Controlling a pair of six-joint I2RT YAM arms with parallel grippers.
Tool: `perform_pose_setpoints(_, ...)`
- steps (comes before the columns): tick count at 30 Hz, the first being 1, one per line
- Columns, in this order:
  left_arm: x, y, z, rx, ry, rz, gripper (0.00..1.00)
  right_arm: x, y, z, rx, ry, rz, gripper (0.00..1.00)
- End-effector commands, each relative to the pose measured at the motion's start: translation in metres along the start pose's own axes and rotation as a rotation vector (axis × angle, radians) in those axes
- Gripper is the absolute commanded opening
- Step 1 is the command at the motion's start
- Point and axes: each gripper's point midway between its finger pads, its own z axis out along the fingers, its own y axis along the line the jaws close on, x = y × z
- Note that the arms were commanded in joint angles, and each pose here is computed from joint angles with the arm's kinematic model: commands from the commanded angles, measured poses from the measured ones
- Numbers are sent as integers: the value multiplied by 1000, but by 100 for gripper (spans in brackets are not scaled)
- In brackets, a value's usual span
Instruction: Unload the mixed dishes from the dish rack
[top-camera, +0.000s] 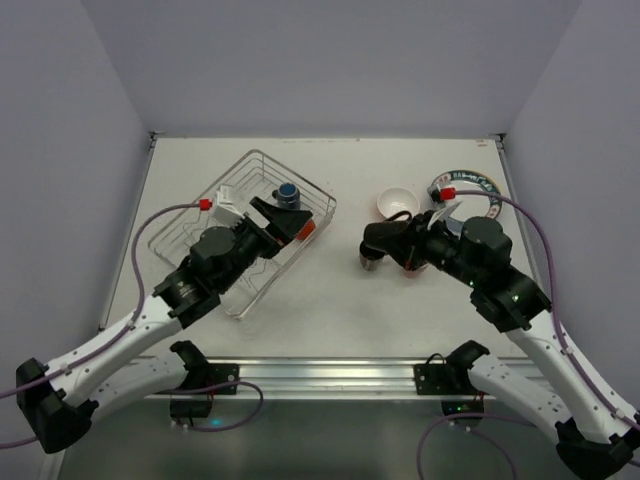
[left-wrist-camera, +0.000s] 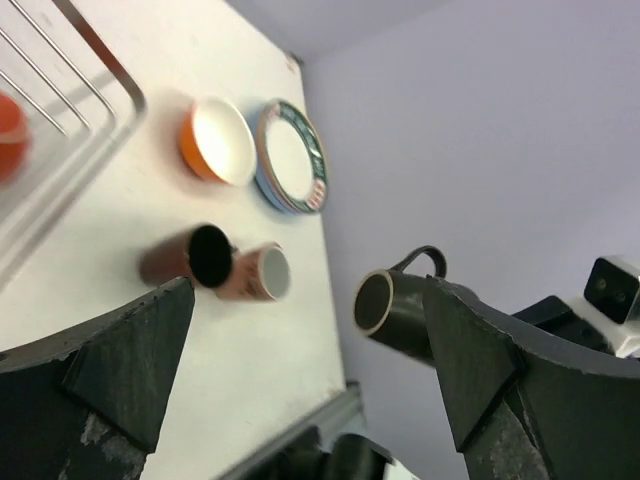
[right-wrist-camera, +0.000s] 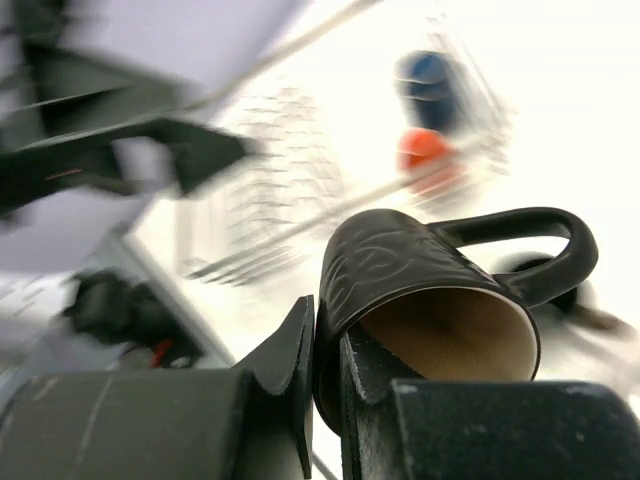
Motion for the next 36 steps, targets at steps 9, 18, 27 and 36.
perform_pose_setpoints(9,-66,34,-76,-293,-84,721,100,0,-181,-84,974,238,81,0)
perform_pose_setpoints(18,-52,76,-95,-326,14,887,100,38,-235,-81,1079,448,164,0)
perform_pose_setpoints(27,-51,92,-105,-334,-1,888,100,89,-275,-79,1145,659,181,0)
perform_pose_setpoints(36,-52,93,-109,-325,-22,878,100,111,-303,-63,1142,700,207,0)
